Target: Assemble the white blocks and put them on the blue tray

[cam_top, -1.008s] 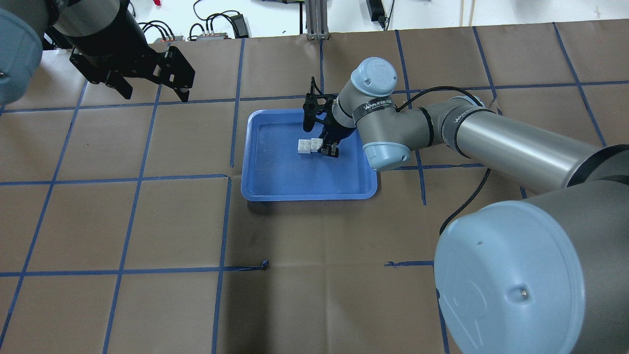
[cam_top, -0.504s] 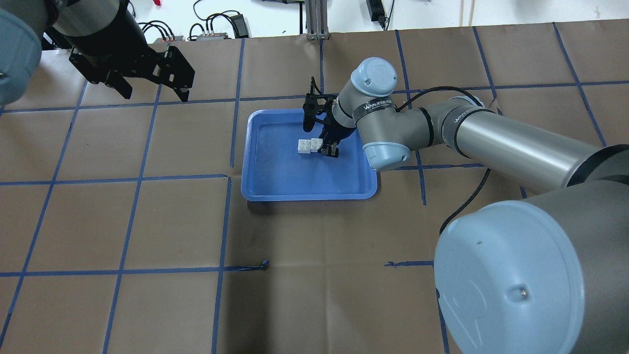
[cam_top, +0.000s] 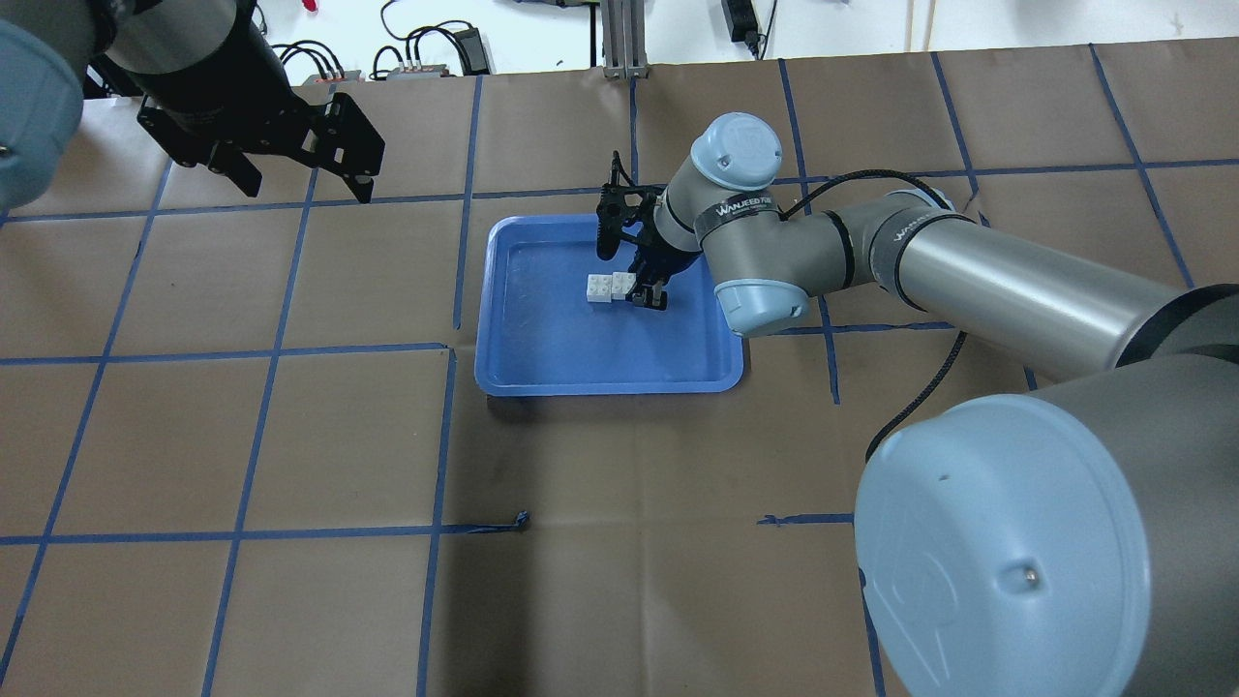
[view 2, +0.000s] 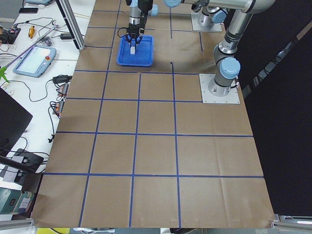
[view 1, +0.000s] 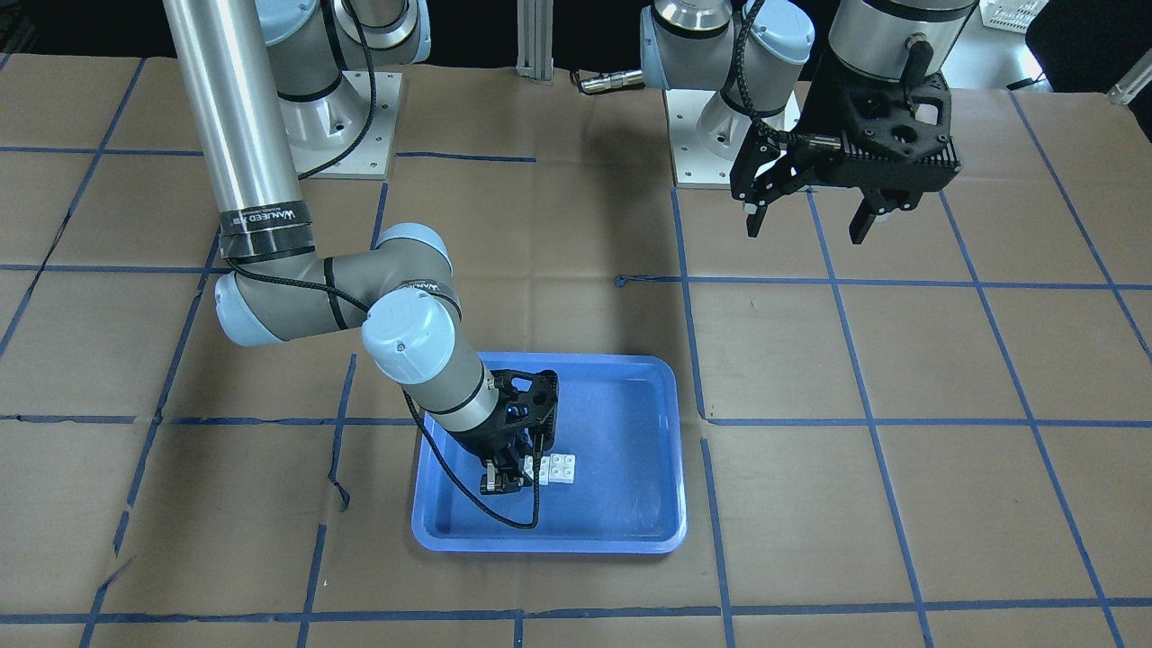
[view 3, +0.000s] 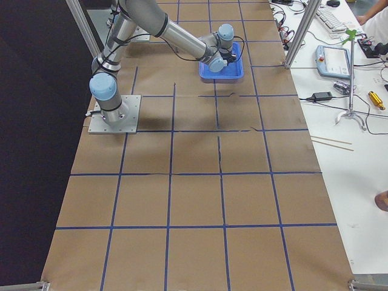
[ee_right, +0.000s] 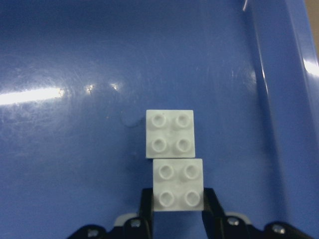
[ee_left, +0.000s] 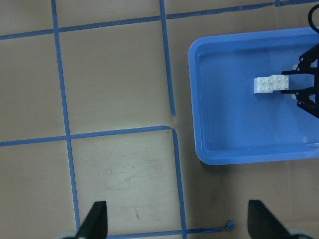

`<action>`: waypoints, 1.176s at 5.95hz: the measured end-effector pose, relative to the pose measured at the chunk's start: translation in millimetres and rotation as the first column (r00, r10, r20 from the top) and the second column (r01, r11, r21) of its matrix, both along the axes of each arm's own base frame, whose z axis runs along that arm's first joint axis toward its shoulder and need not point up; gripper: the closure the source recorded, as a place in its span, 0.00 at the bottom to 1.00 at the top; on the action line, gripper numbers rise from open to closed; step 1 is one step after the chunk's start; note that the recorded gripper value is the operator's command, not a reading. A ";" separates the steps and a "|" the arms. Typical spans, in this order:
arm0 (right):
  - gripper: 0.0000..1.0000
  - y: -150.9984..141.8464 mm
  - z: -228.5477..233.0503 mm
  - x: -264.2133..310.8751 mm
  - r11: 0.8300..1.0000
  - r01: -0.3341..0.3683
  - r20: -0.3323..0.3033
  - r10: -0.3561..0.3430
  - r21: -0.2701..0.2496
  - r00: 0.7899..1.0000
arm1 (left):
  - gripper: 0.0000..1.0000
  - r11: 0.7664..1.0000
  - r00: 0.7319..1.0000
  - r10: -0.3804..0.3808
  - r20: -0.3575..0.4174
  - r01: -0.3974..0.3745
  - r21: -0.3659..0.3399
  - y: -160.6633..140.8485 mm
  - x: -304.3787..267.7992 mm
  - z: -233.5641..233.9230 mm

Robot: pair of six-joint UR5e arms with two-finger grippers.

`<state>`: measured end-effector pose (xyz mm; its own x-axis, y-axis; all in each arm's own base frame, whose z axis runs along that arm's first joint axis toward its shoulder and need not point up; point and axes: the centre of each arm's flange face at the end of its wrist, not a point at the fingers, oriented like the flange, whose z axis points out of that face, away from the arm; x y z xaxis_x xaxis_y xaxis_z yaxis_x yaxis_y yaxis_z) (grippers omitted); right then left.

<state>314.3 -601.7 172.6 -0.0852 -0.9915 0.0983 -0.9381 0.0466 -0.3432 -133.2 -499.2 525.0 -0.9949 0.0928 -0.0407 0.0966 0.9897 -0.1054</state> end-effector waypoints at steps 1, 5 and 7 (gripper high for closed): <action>0.69 0.1 -0.1 -0.1 1.000 0.000 0.000 0.000 0.000 1.000 | 0.01 1.000 1.000 0.001 0.000 -0.001 0.002 1.5 0.0 -1.3; 0.69 0.3 0.4 -0.1 1.000 0.000 -0.001 0.000 0.002 1.000 | 0.01 1.000 1.000 0.000 0.000 0.000 0.000 4.0 0.0 -0.4; 0.69 0.6 0.7 -0.2 1.000 0.000 -0.002 0.000 0.004 1.000 | 0.01 1.000 1.000 -0.001 0.000 0.001 0.000 4.1 0.0 -0.3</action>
<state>314.1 -601.1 173.4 -0.0852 -0.9919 0.0944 -0.9387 0.0482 -0.3413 -133.3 -495.0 524.7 -0.9948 0.0933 -0.0407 0.0972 0.9897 -0.1055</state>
